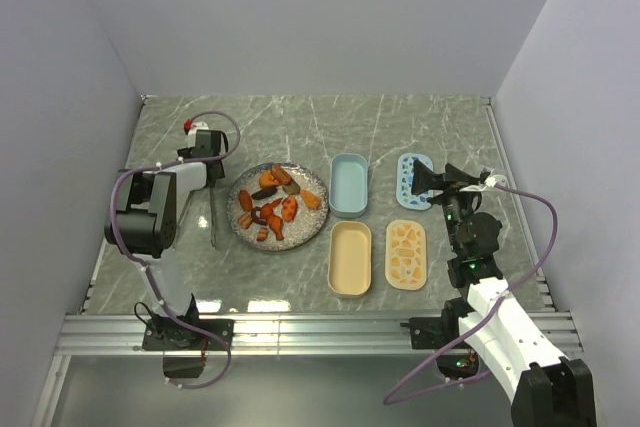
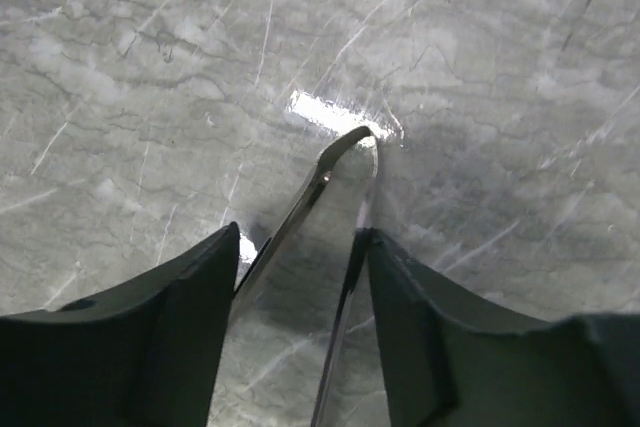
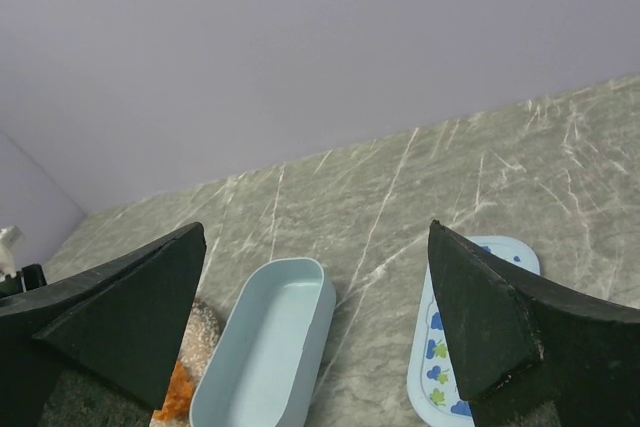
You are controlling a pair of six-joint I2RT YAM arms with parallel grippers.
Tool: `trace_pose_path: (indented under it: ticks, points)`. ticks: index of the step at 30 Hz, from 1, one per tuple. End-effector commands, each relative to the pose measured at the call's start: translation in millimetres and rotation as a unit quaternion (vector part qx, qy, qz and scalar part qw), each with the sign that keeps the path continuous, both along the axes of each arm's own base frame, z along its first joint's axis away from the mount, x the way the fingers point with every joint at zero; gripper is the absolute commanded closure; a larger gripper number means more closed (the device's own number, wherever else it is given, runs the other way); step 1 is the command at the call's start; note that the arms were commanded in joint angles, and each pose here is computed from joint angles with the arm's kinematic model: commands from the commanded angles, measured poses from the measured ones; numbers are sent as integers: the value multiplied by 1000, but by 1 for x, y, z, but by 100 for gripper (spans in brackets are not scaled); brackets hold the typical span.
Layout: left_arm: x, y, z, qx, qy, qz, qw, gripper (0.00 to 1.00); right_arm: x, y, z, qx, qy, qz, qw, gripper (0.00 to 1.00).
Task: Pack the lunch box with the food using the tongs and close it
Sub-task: Grab the clamp with the left arm
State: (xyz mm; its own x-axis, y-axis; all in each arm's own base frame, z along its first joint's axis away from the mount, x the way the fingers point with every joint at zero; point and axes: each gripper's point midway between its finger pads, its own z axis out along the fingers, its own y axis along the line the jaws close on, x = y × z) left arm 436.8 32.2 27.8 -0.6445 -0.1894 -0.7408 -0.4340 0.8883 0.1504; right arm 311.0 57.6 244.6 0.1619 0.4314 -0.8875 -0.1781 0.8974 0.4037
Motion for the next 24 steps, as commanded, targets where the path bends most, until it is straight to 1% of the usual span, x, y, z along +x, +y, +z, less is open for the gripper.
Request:
trace_pose_path:
  ticks: [1,4,5,6,9,10,12,13,14,16,17,19,20,22,24]
  points:
    - [-11,0,-6,-2,27,0,1000,42,-2,-2,22,9,-31,-7,999,2]
    - [-12,2,-3,4,28,8,1000,48,-3,-2,22,9,-31,-7,999,2]
    - [-13,2,0,7,26,9,1000,51,-2,-2,21,9,-31,-7,999,2]
    - [-13,4,4,13,21,14,1000,52,-2,-2,21,9,-31,-7,999,2]
    - [-15,1,21,25,-3,19,999,53,-2,-2,21,10,-30,-7,999,2]
    - [-18,5,28,39,-13,30,999,53,-2,-2,22,9,-31,-7,999,2]
    - [-21,2,53,48,-47,34,997,53,-2,-1,21,9,-31,-6,999,2]
    - [-27,5,59,58,-55,41,996,53,-2,-2,21,9,-31,-6,999,2]
    - [-29,1,79,59,-81,39,994,52,-2,-1,21,9,-31,-5,999,2]
    - [-40,3,90,74,-94,44,992,52,-2,-1,20,9,-31,-3,999,2]
    - [-44,1,106,72,-115,42,990,52,-2,0,20,9,-31,-1,999,2]
    - [-53,1,113,73,-128,43,988,52,-1,1,19,9,-28,1,1000,2]
    - [-57,-1,128,71,-149,43,985,52,-1,2,19,8,-28,2,1000,2]
    - [-64,-2,134,69,-161,40,984,52,-1,1,20,9,-28,1,1000,2]
    - [-70,-7,150,63,-189,37,979,53,-1,1,20,9,-29,1,1000,2]
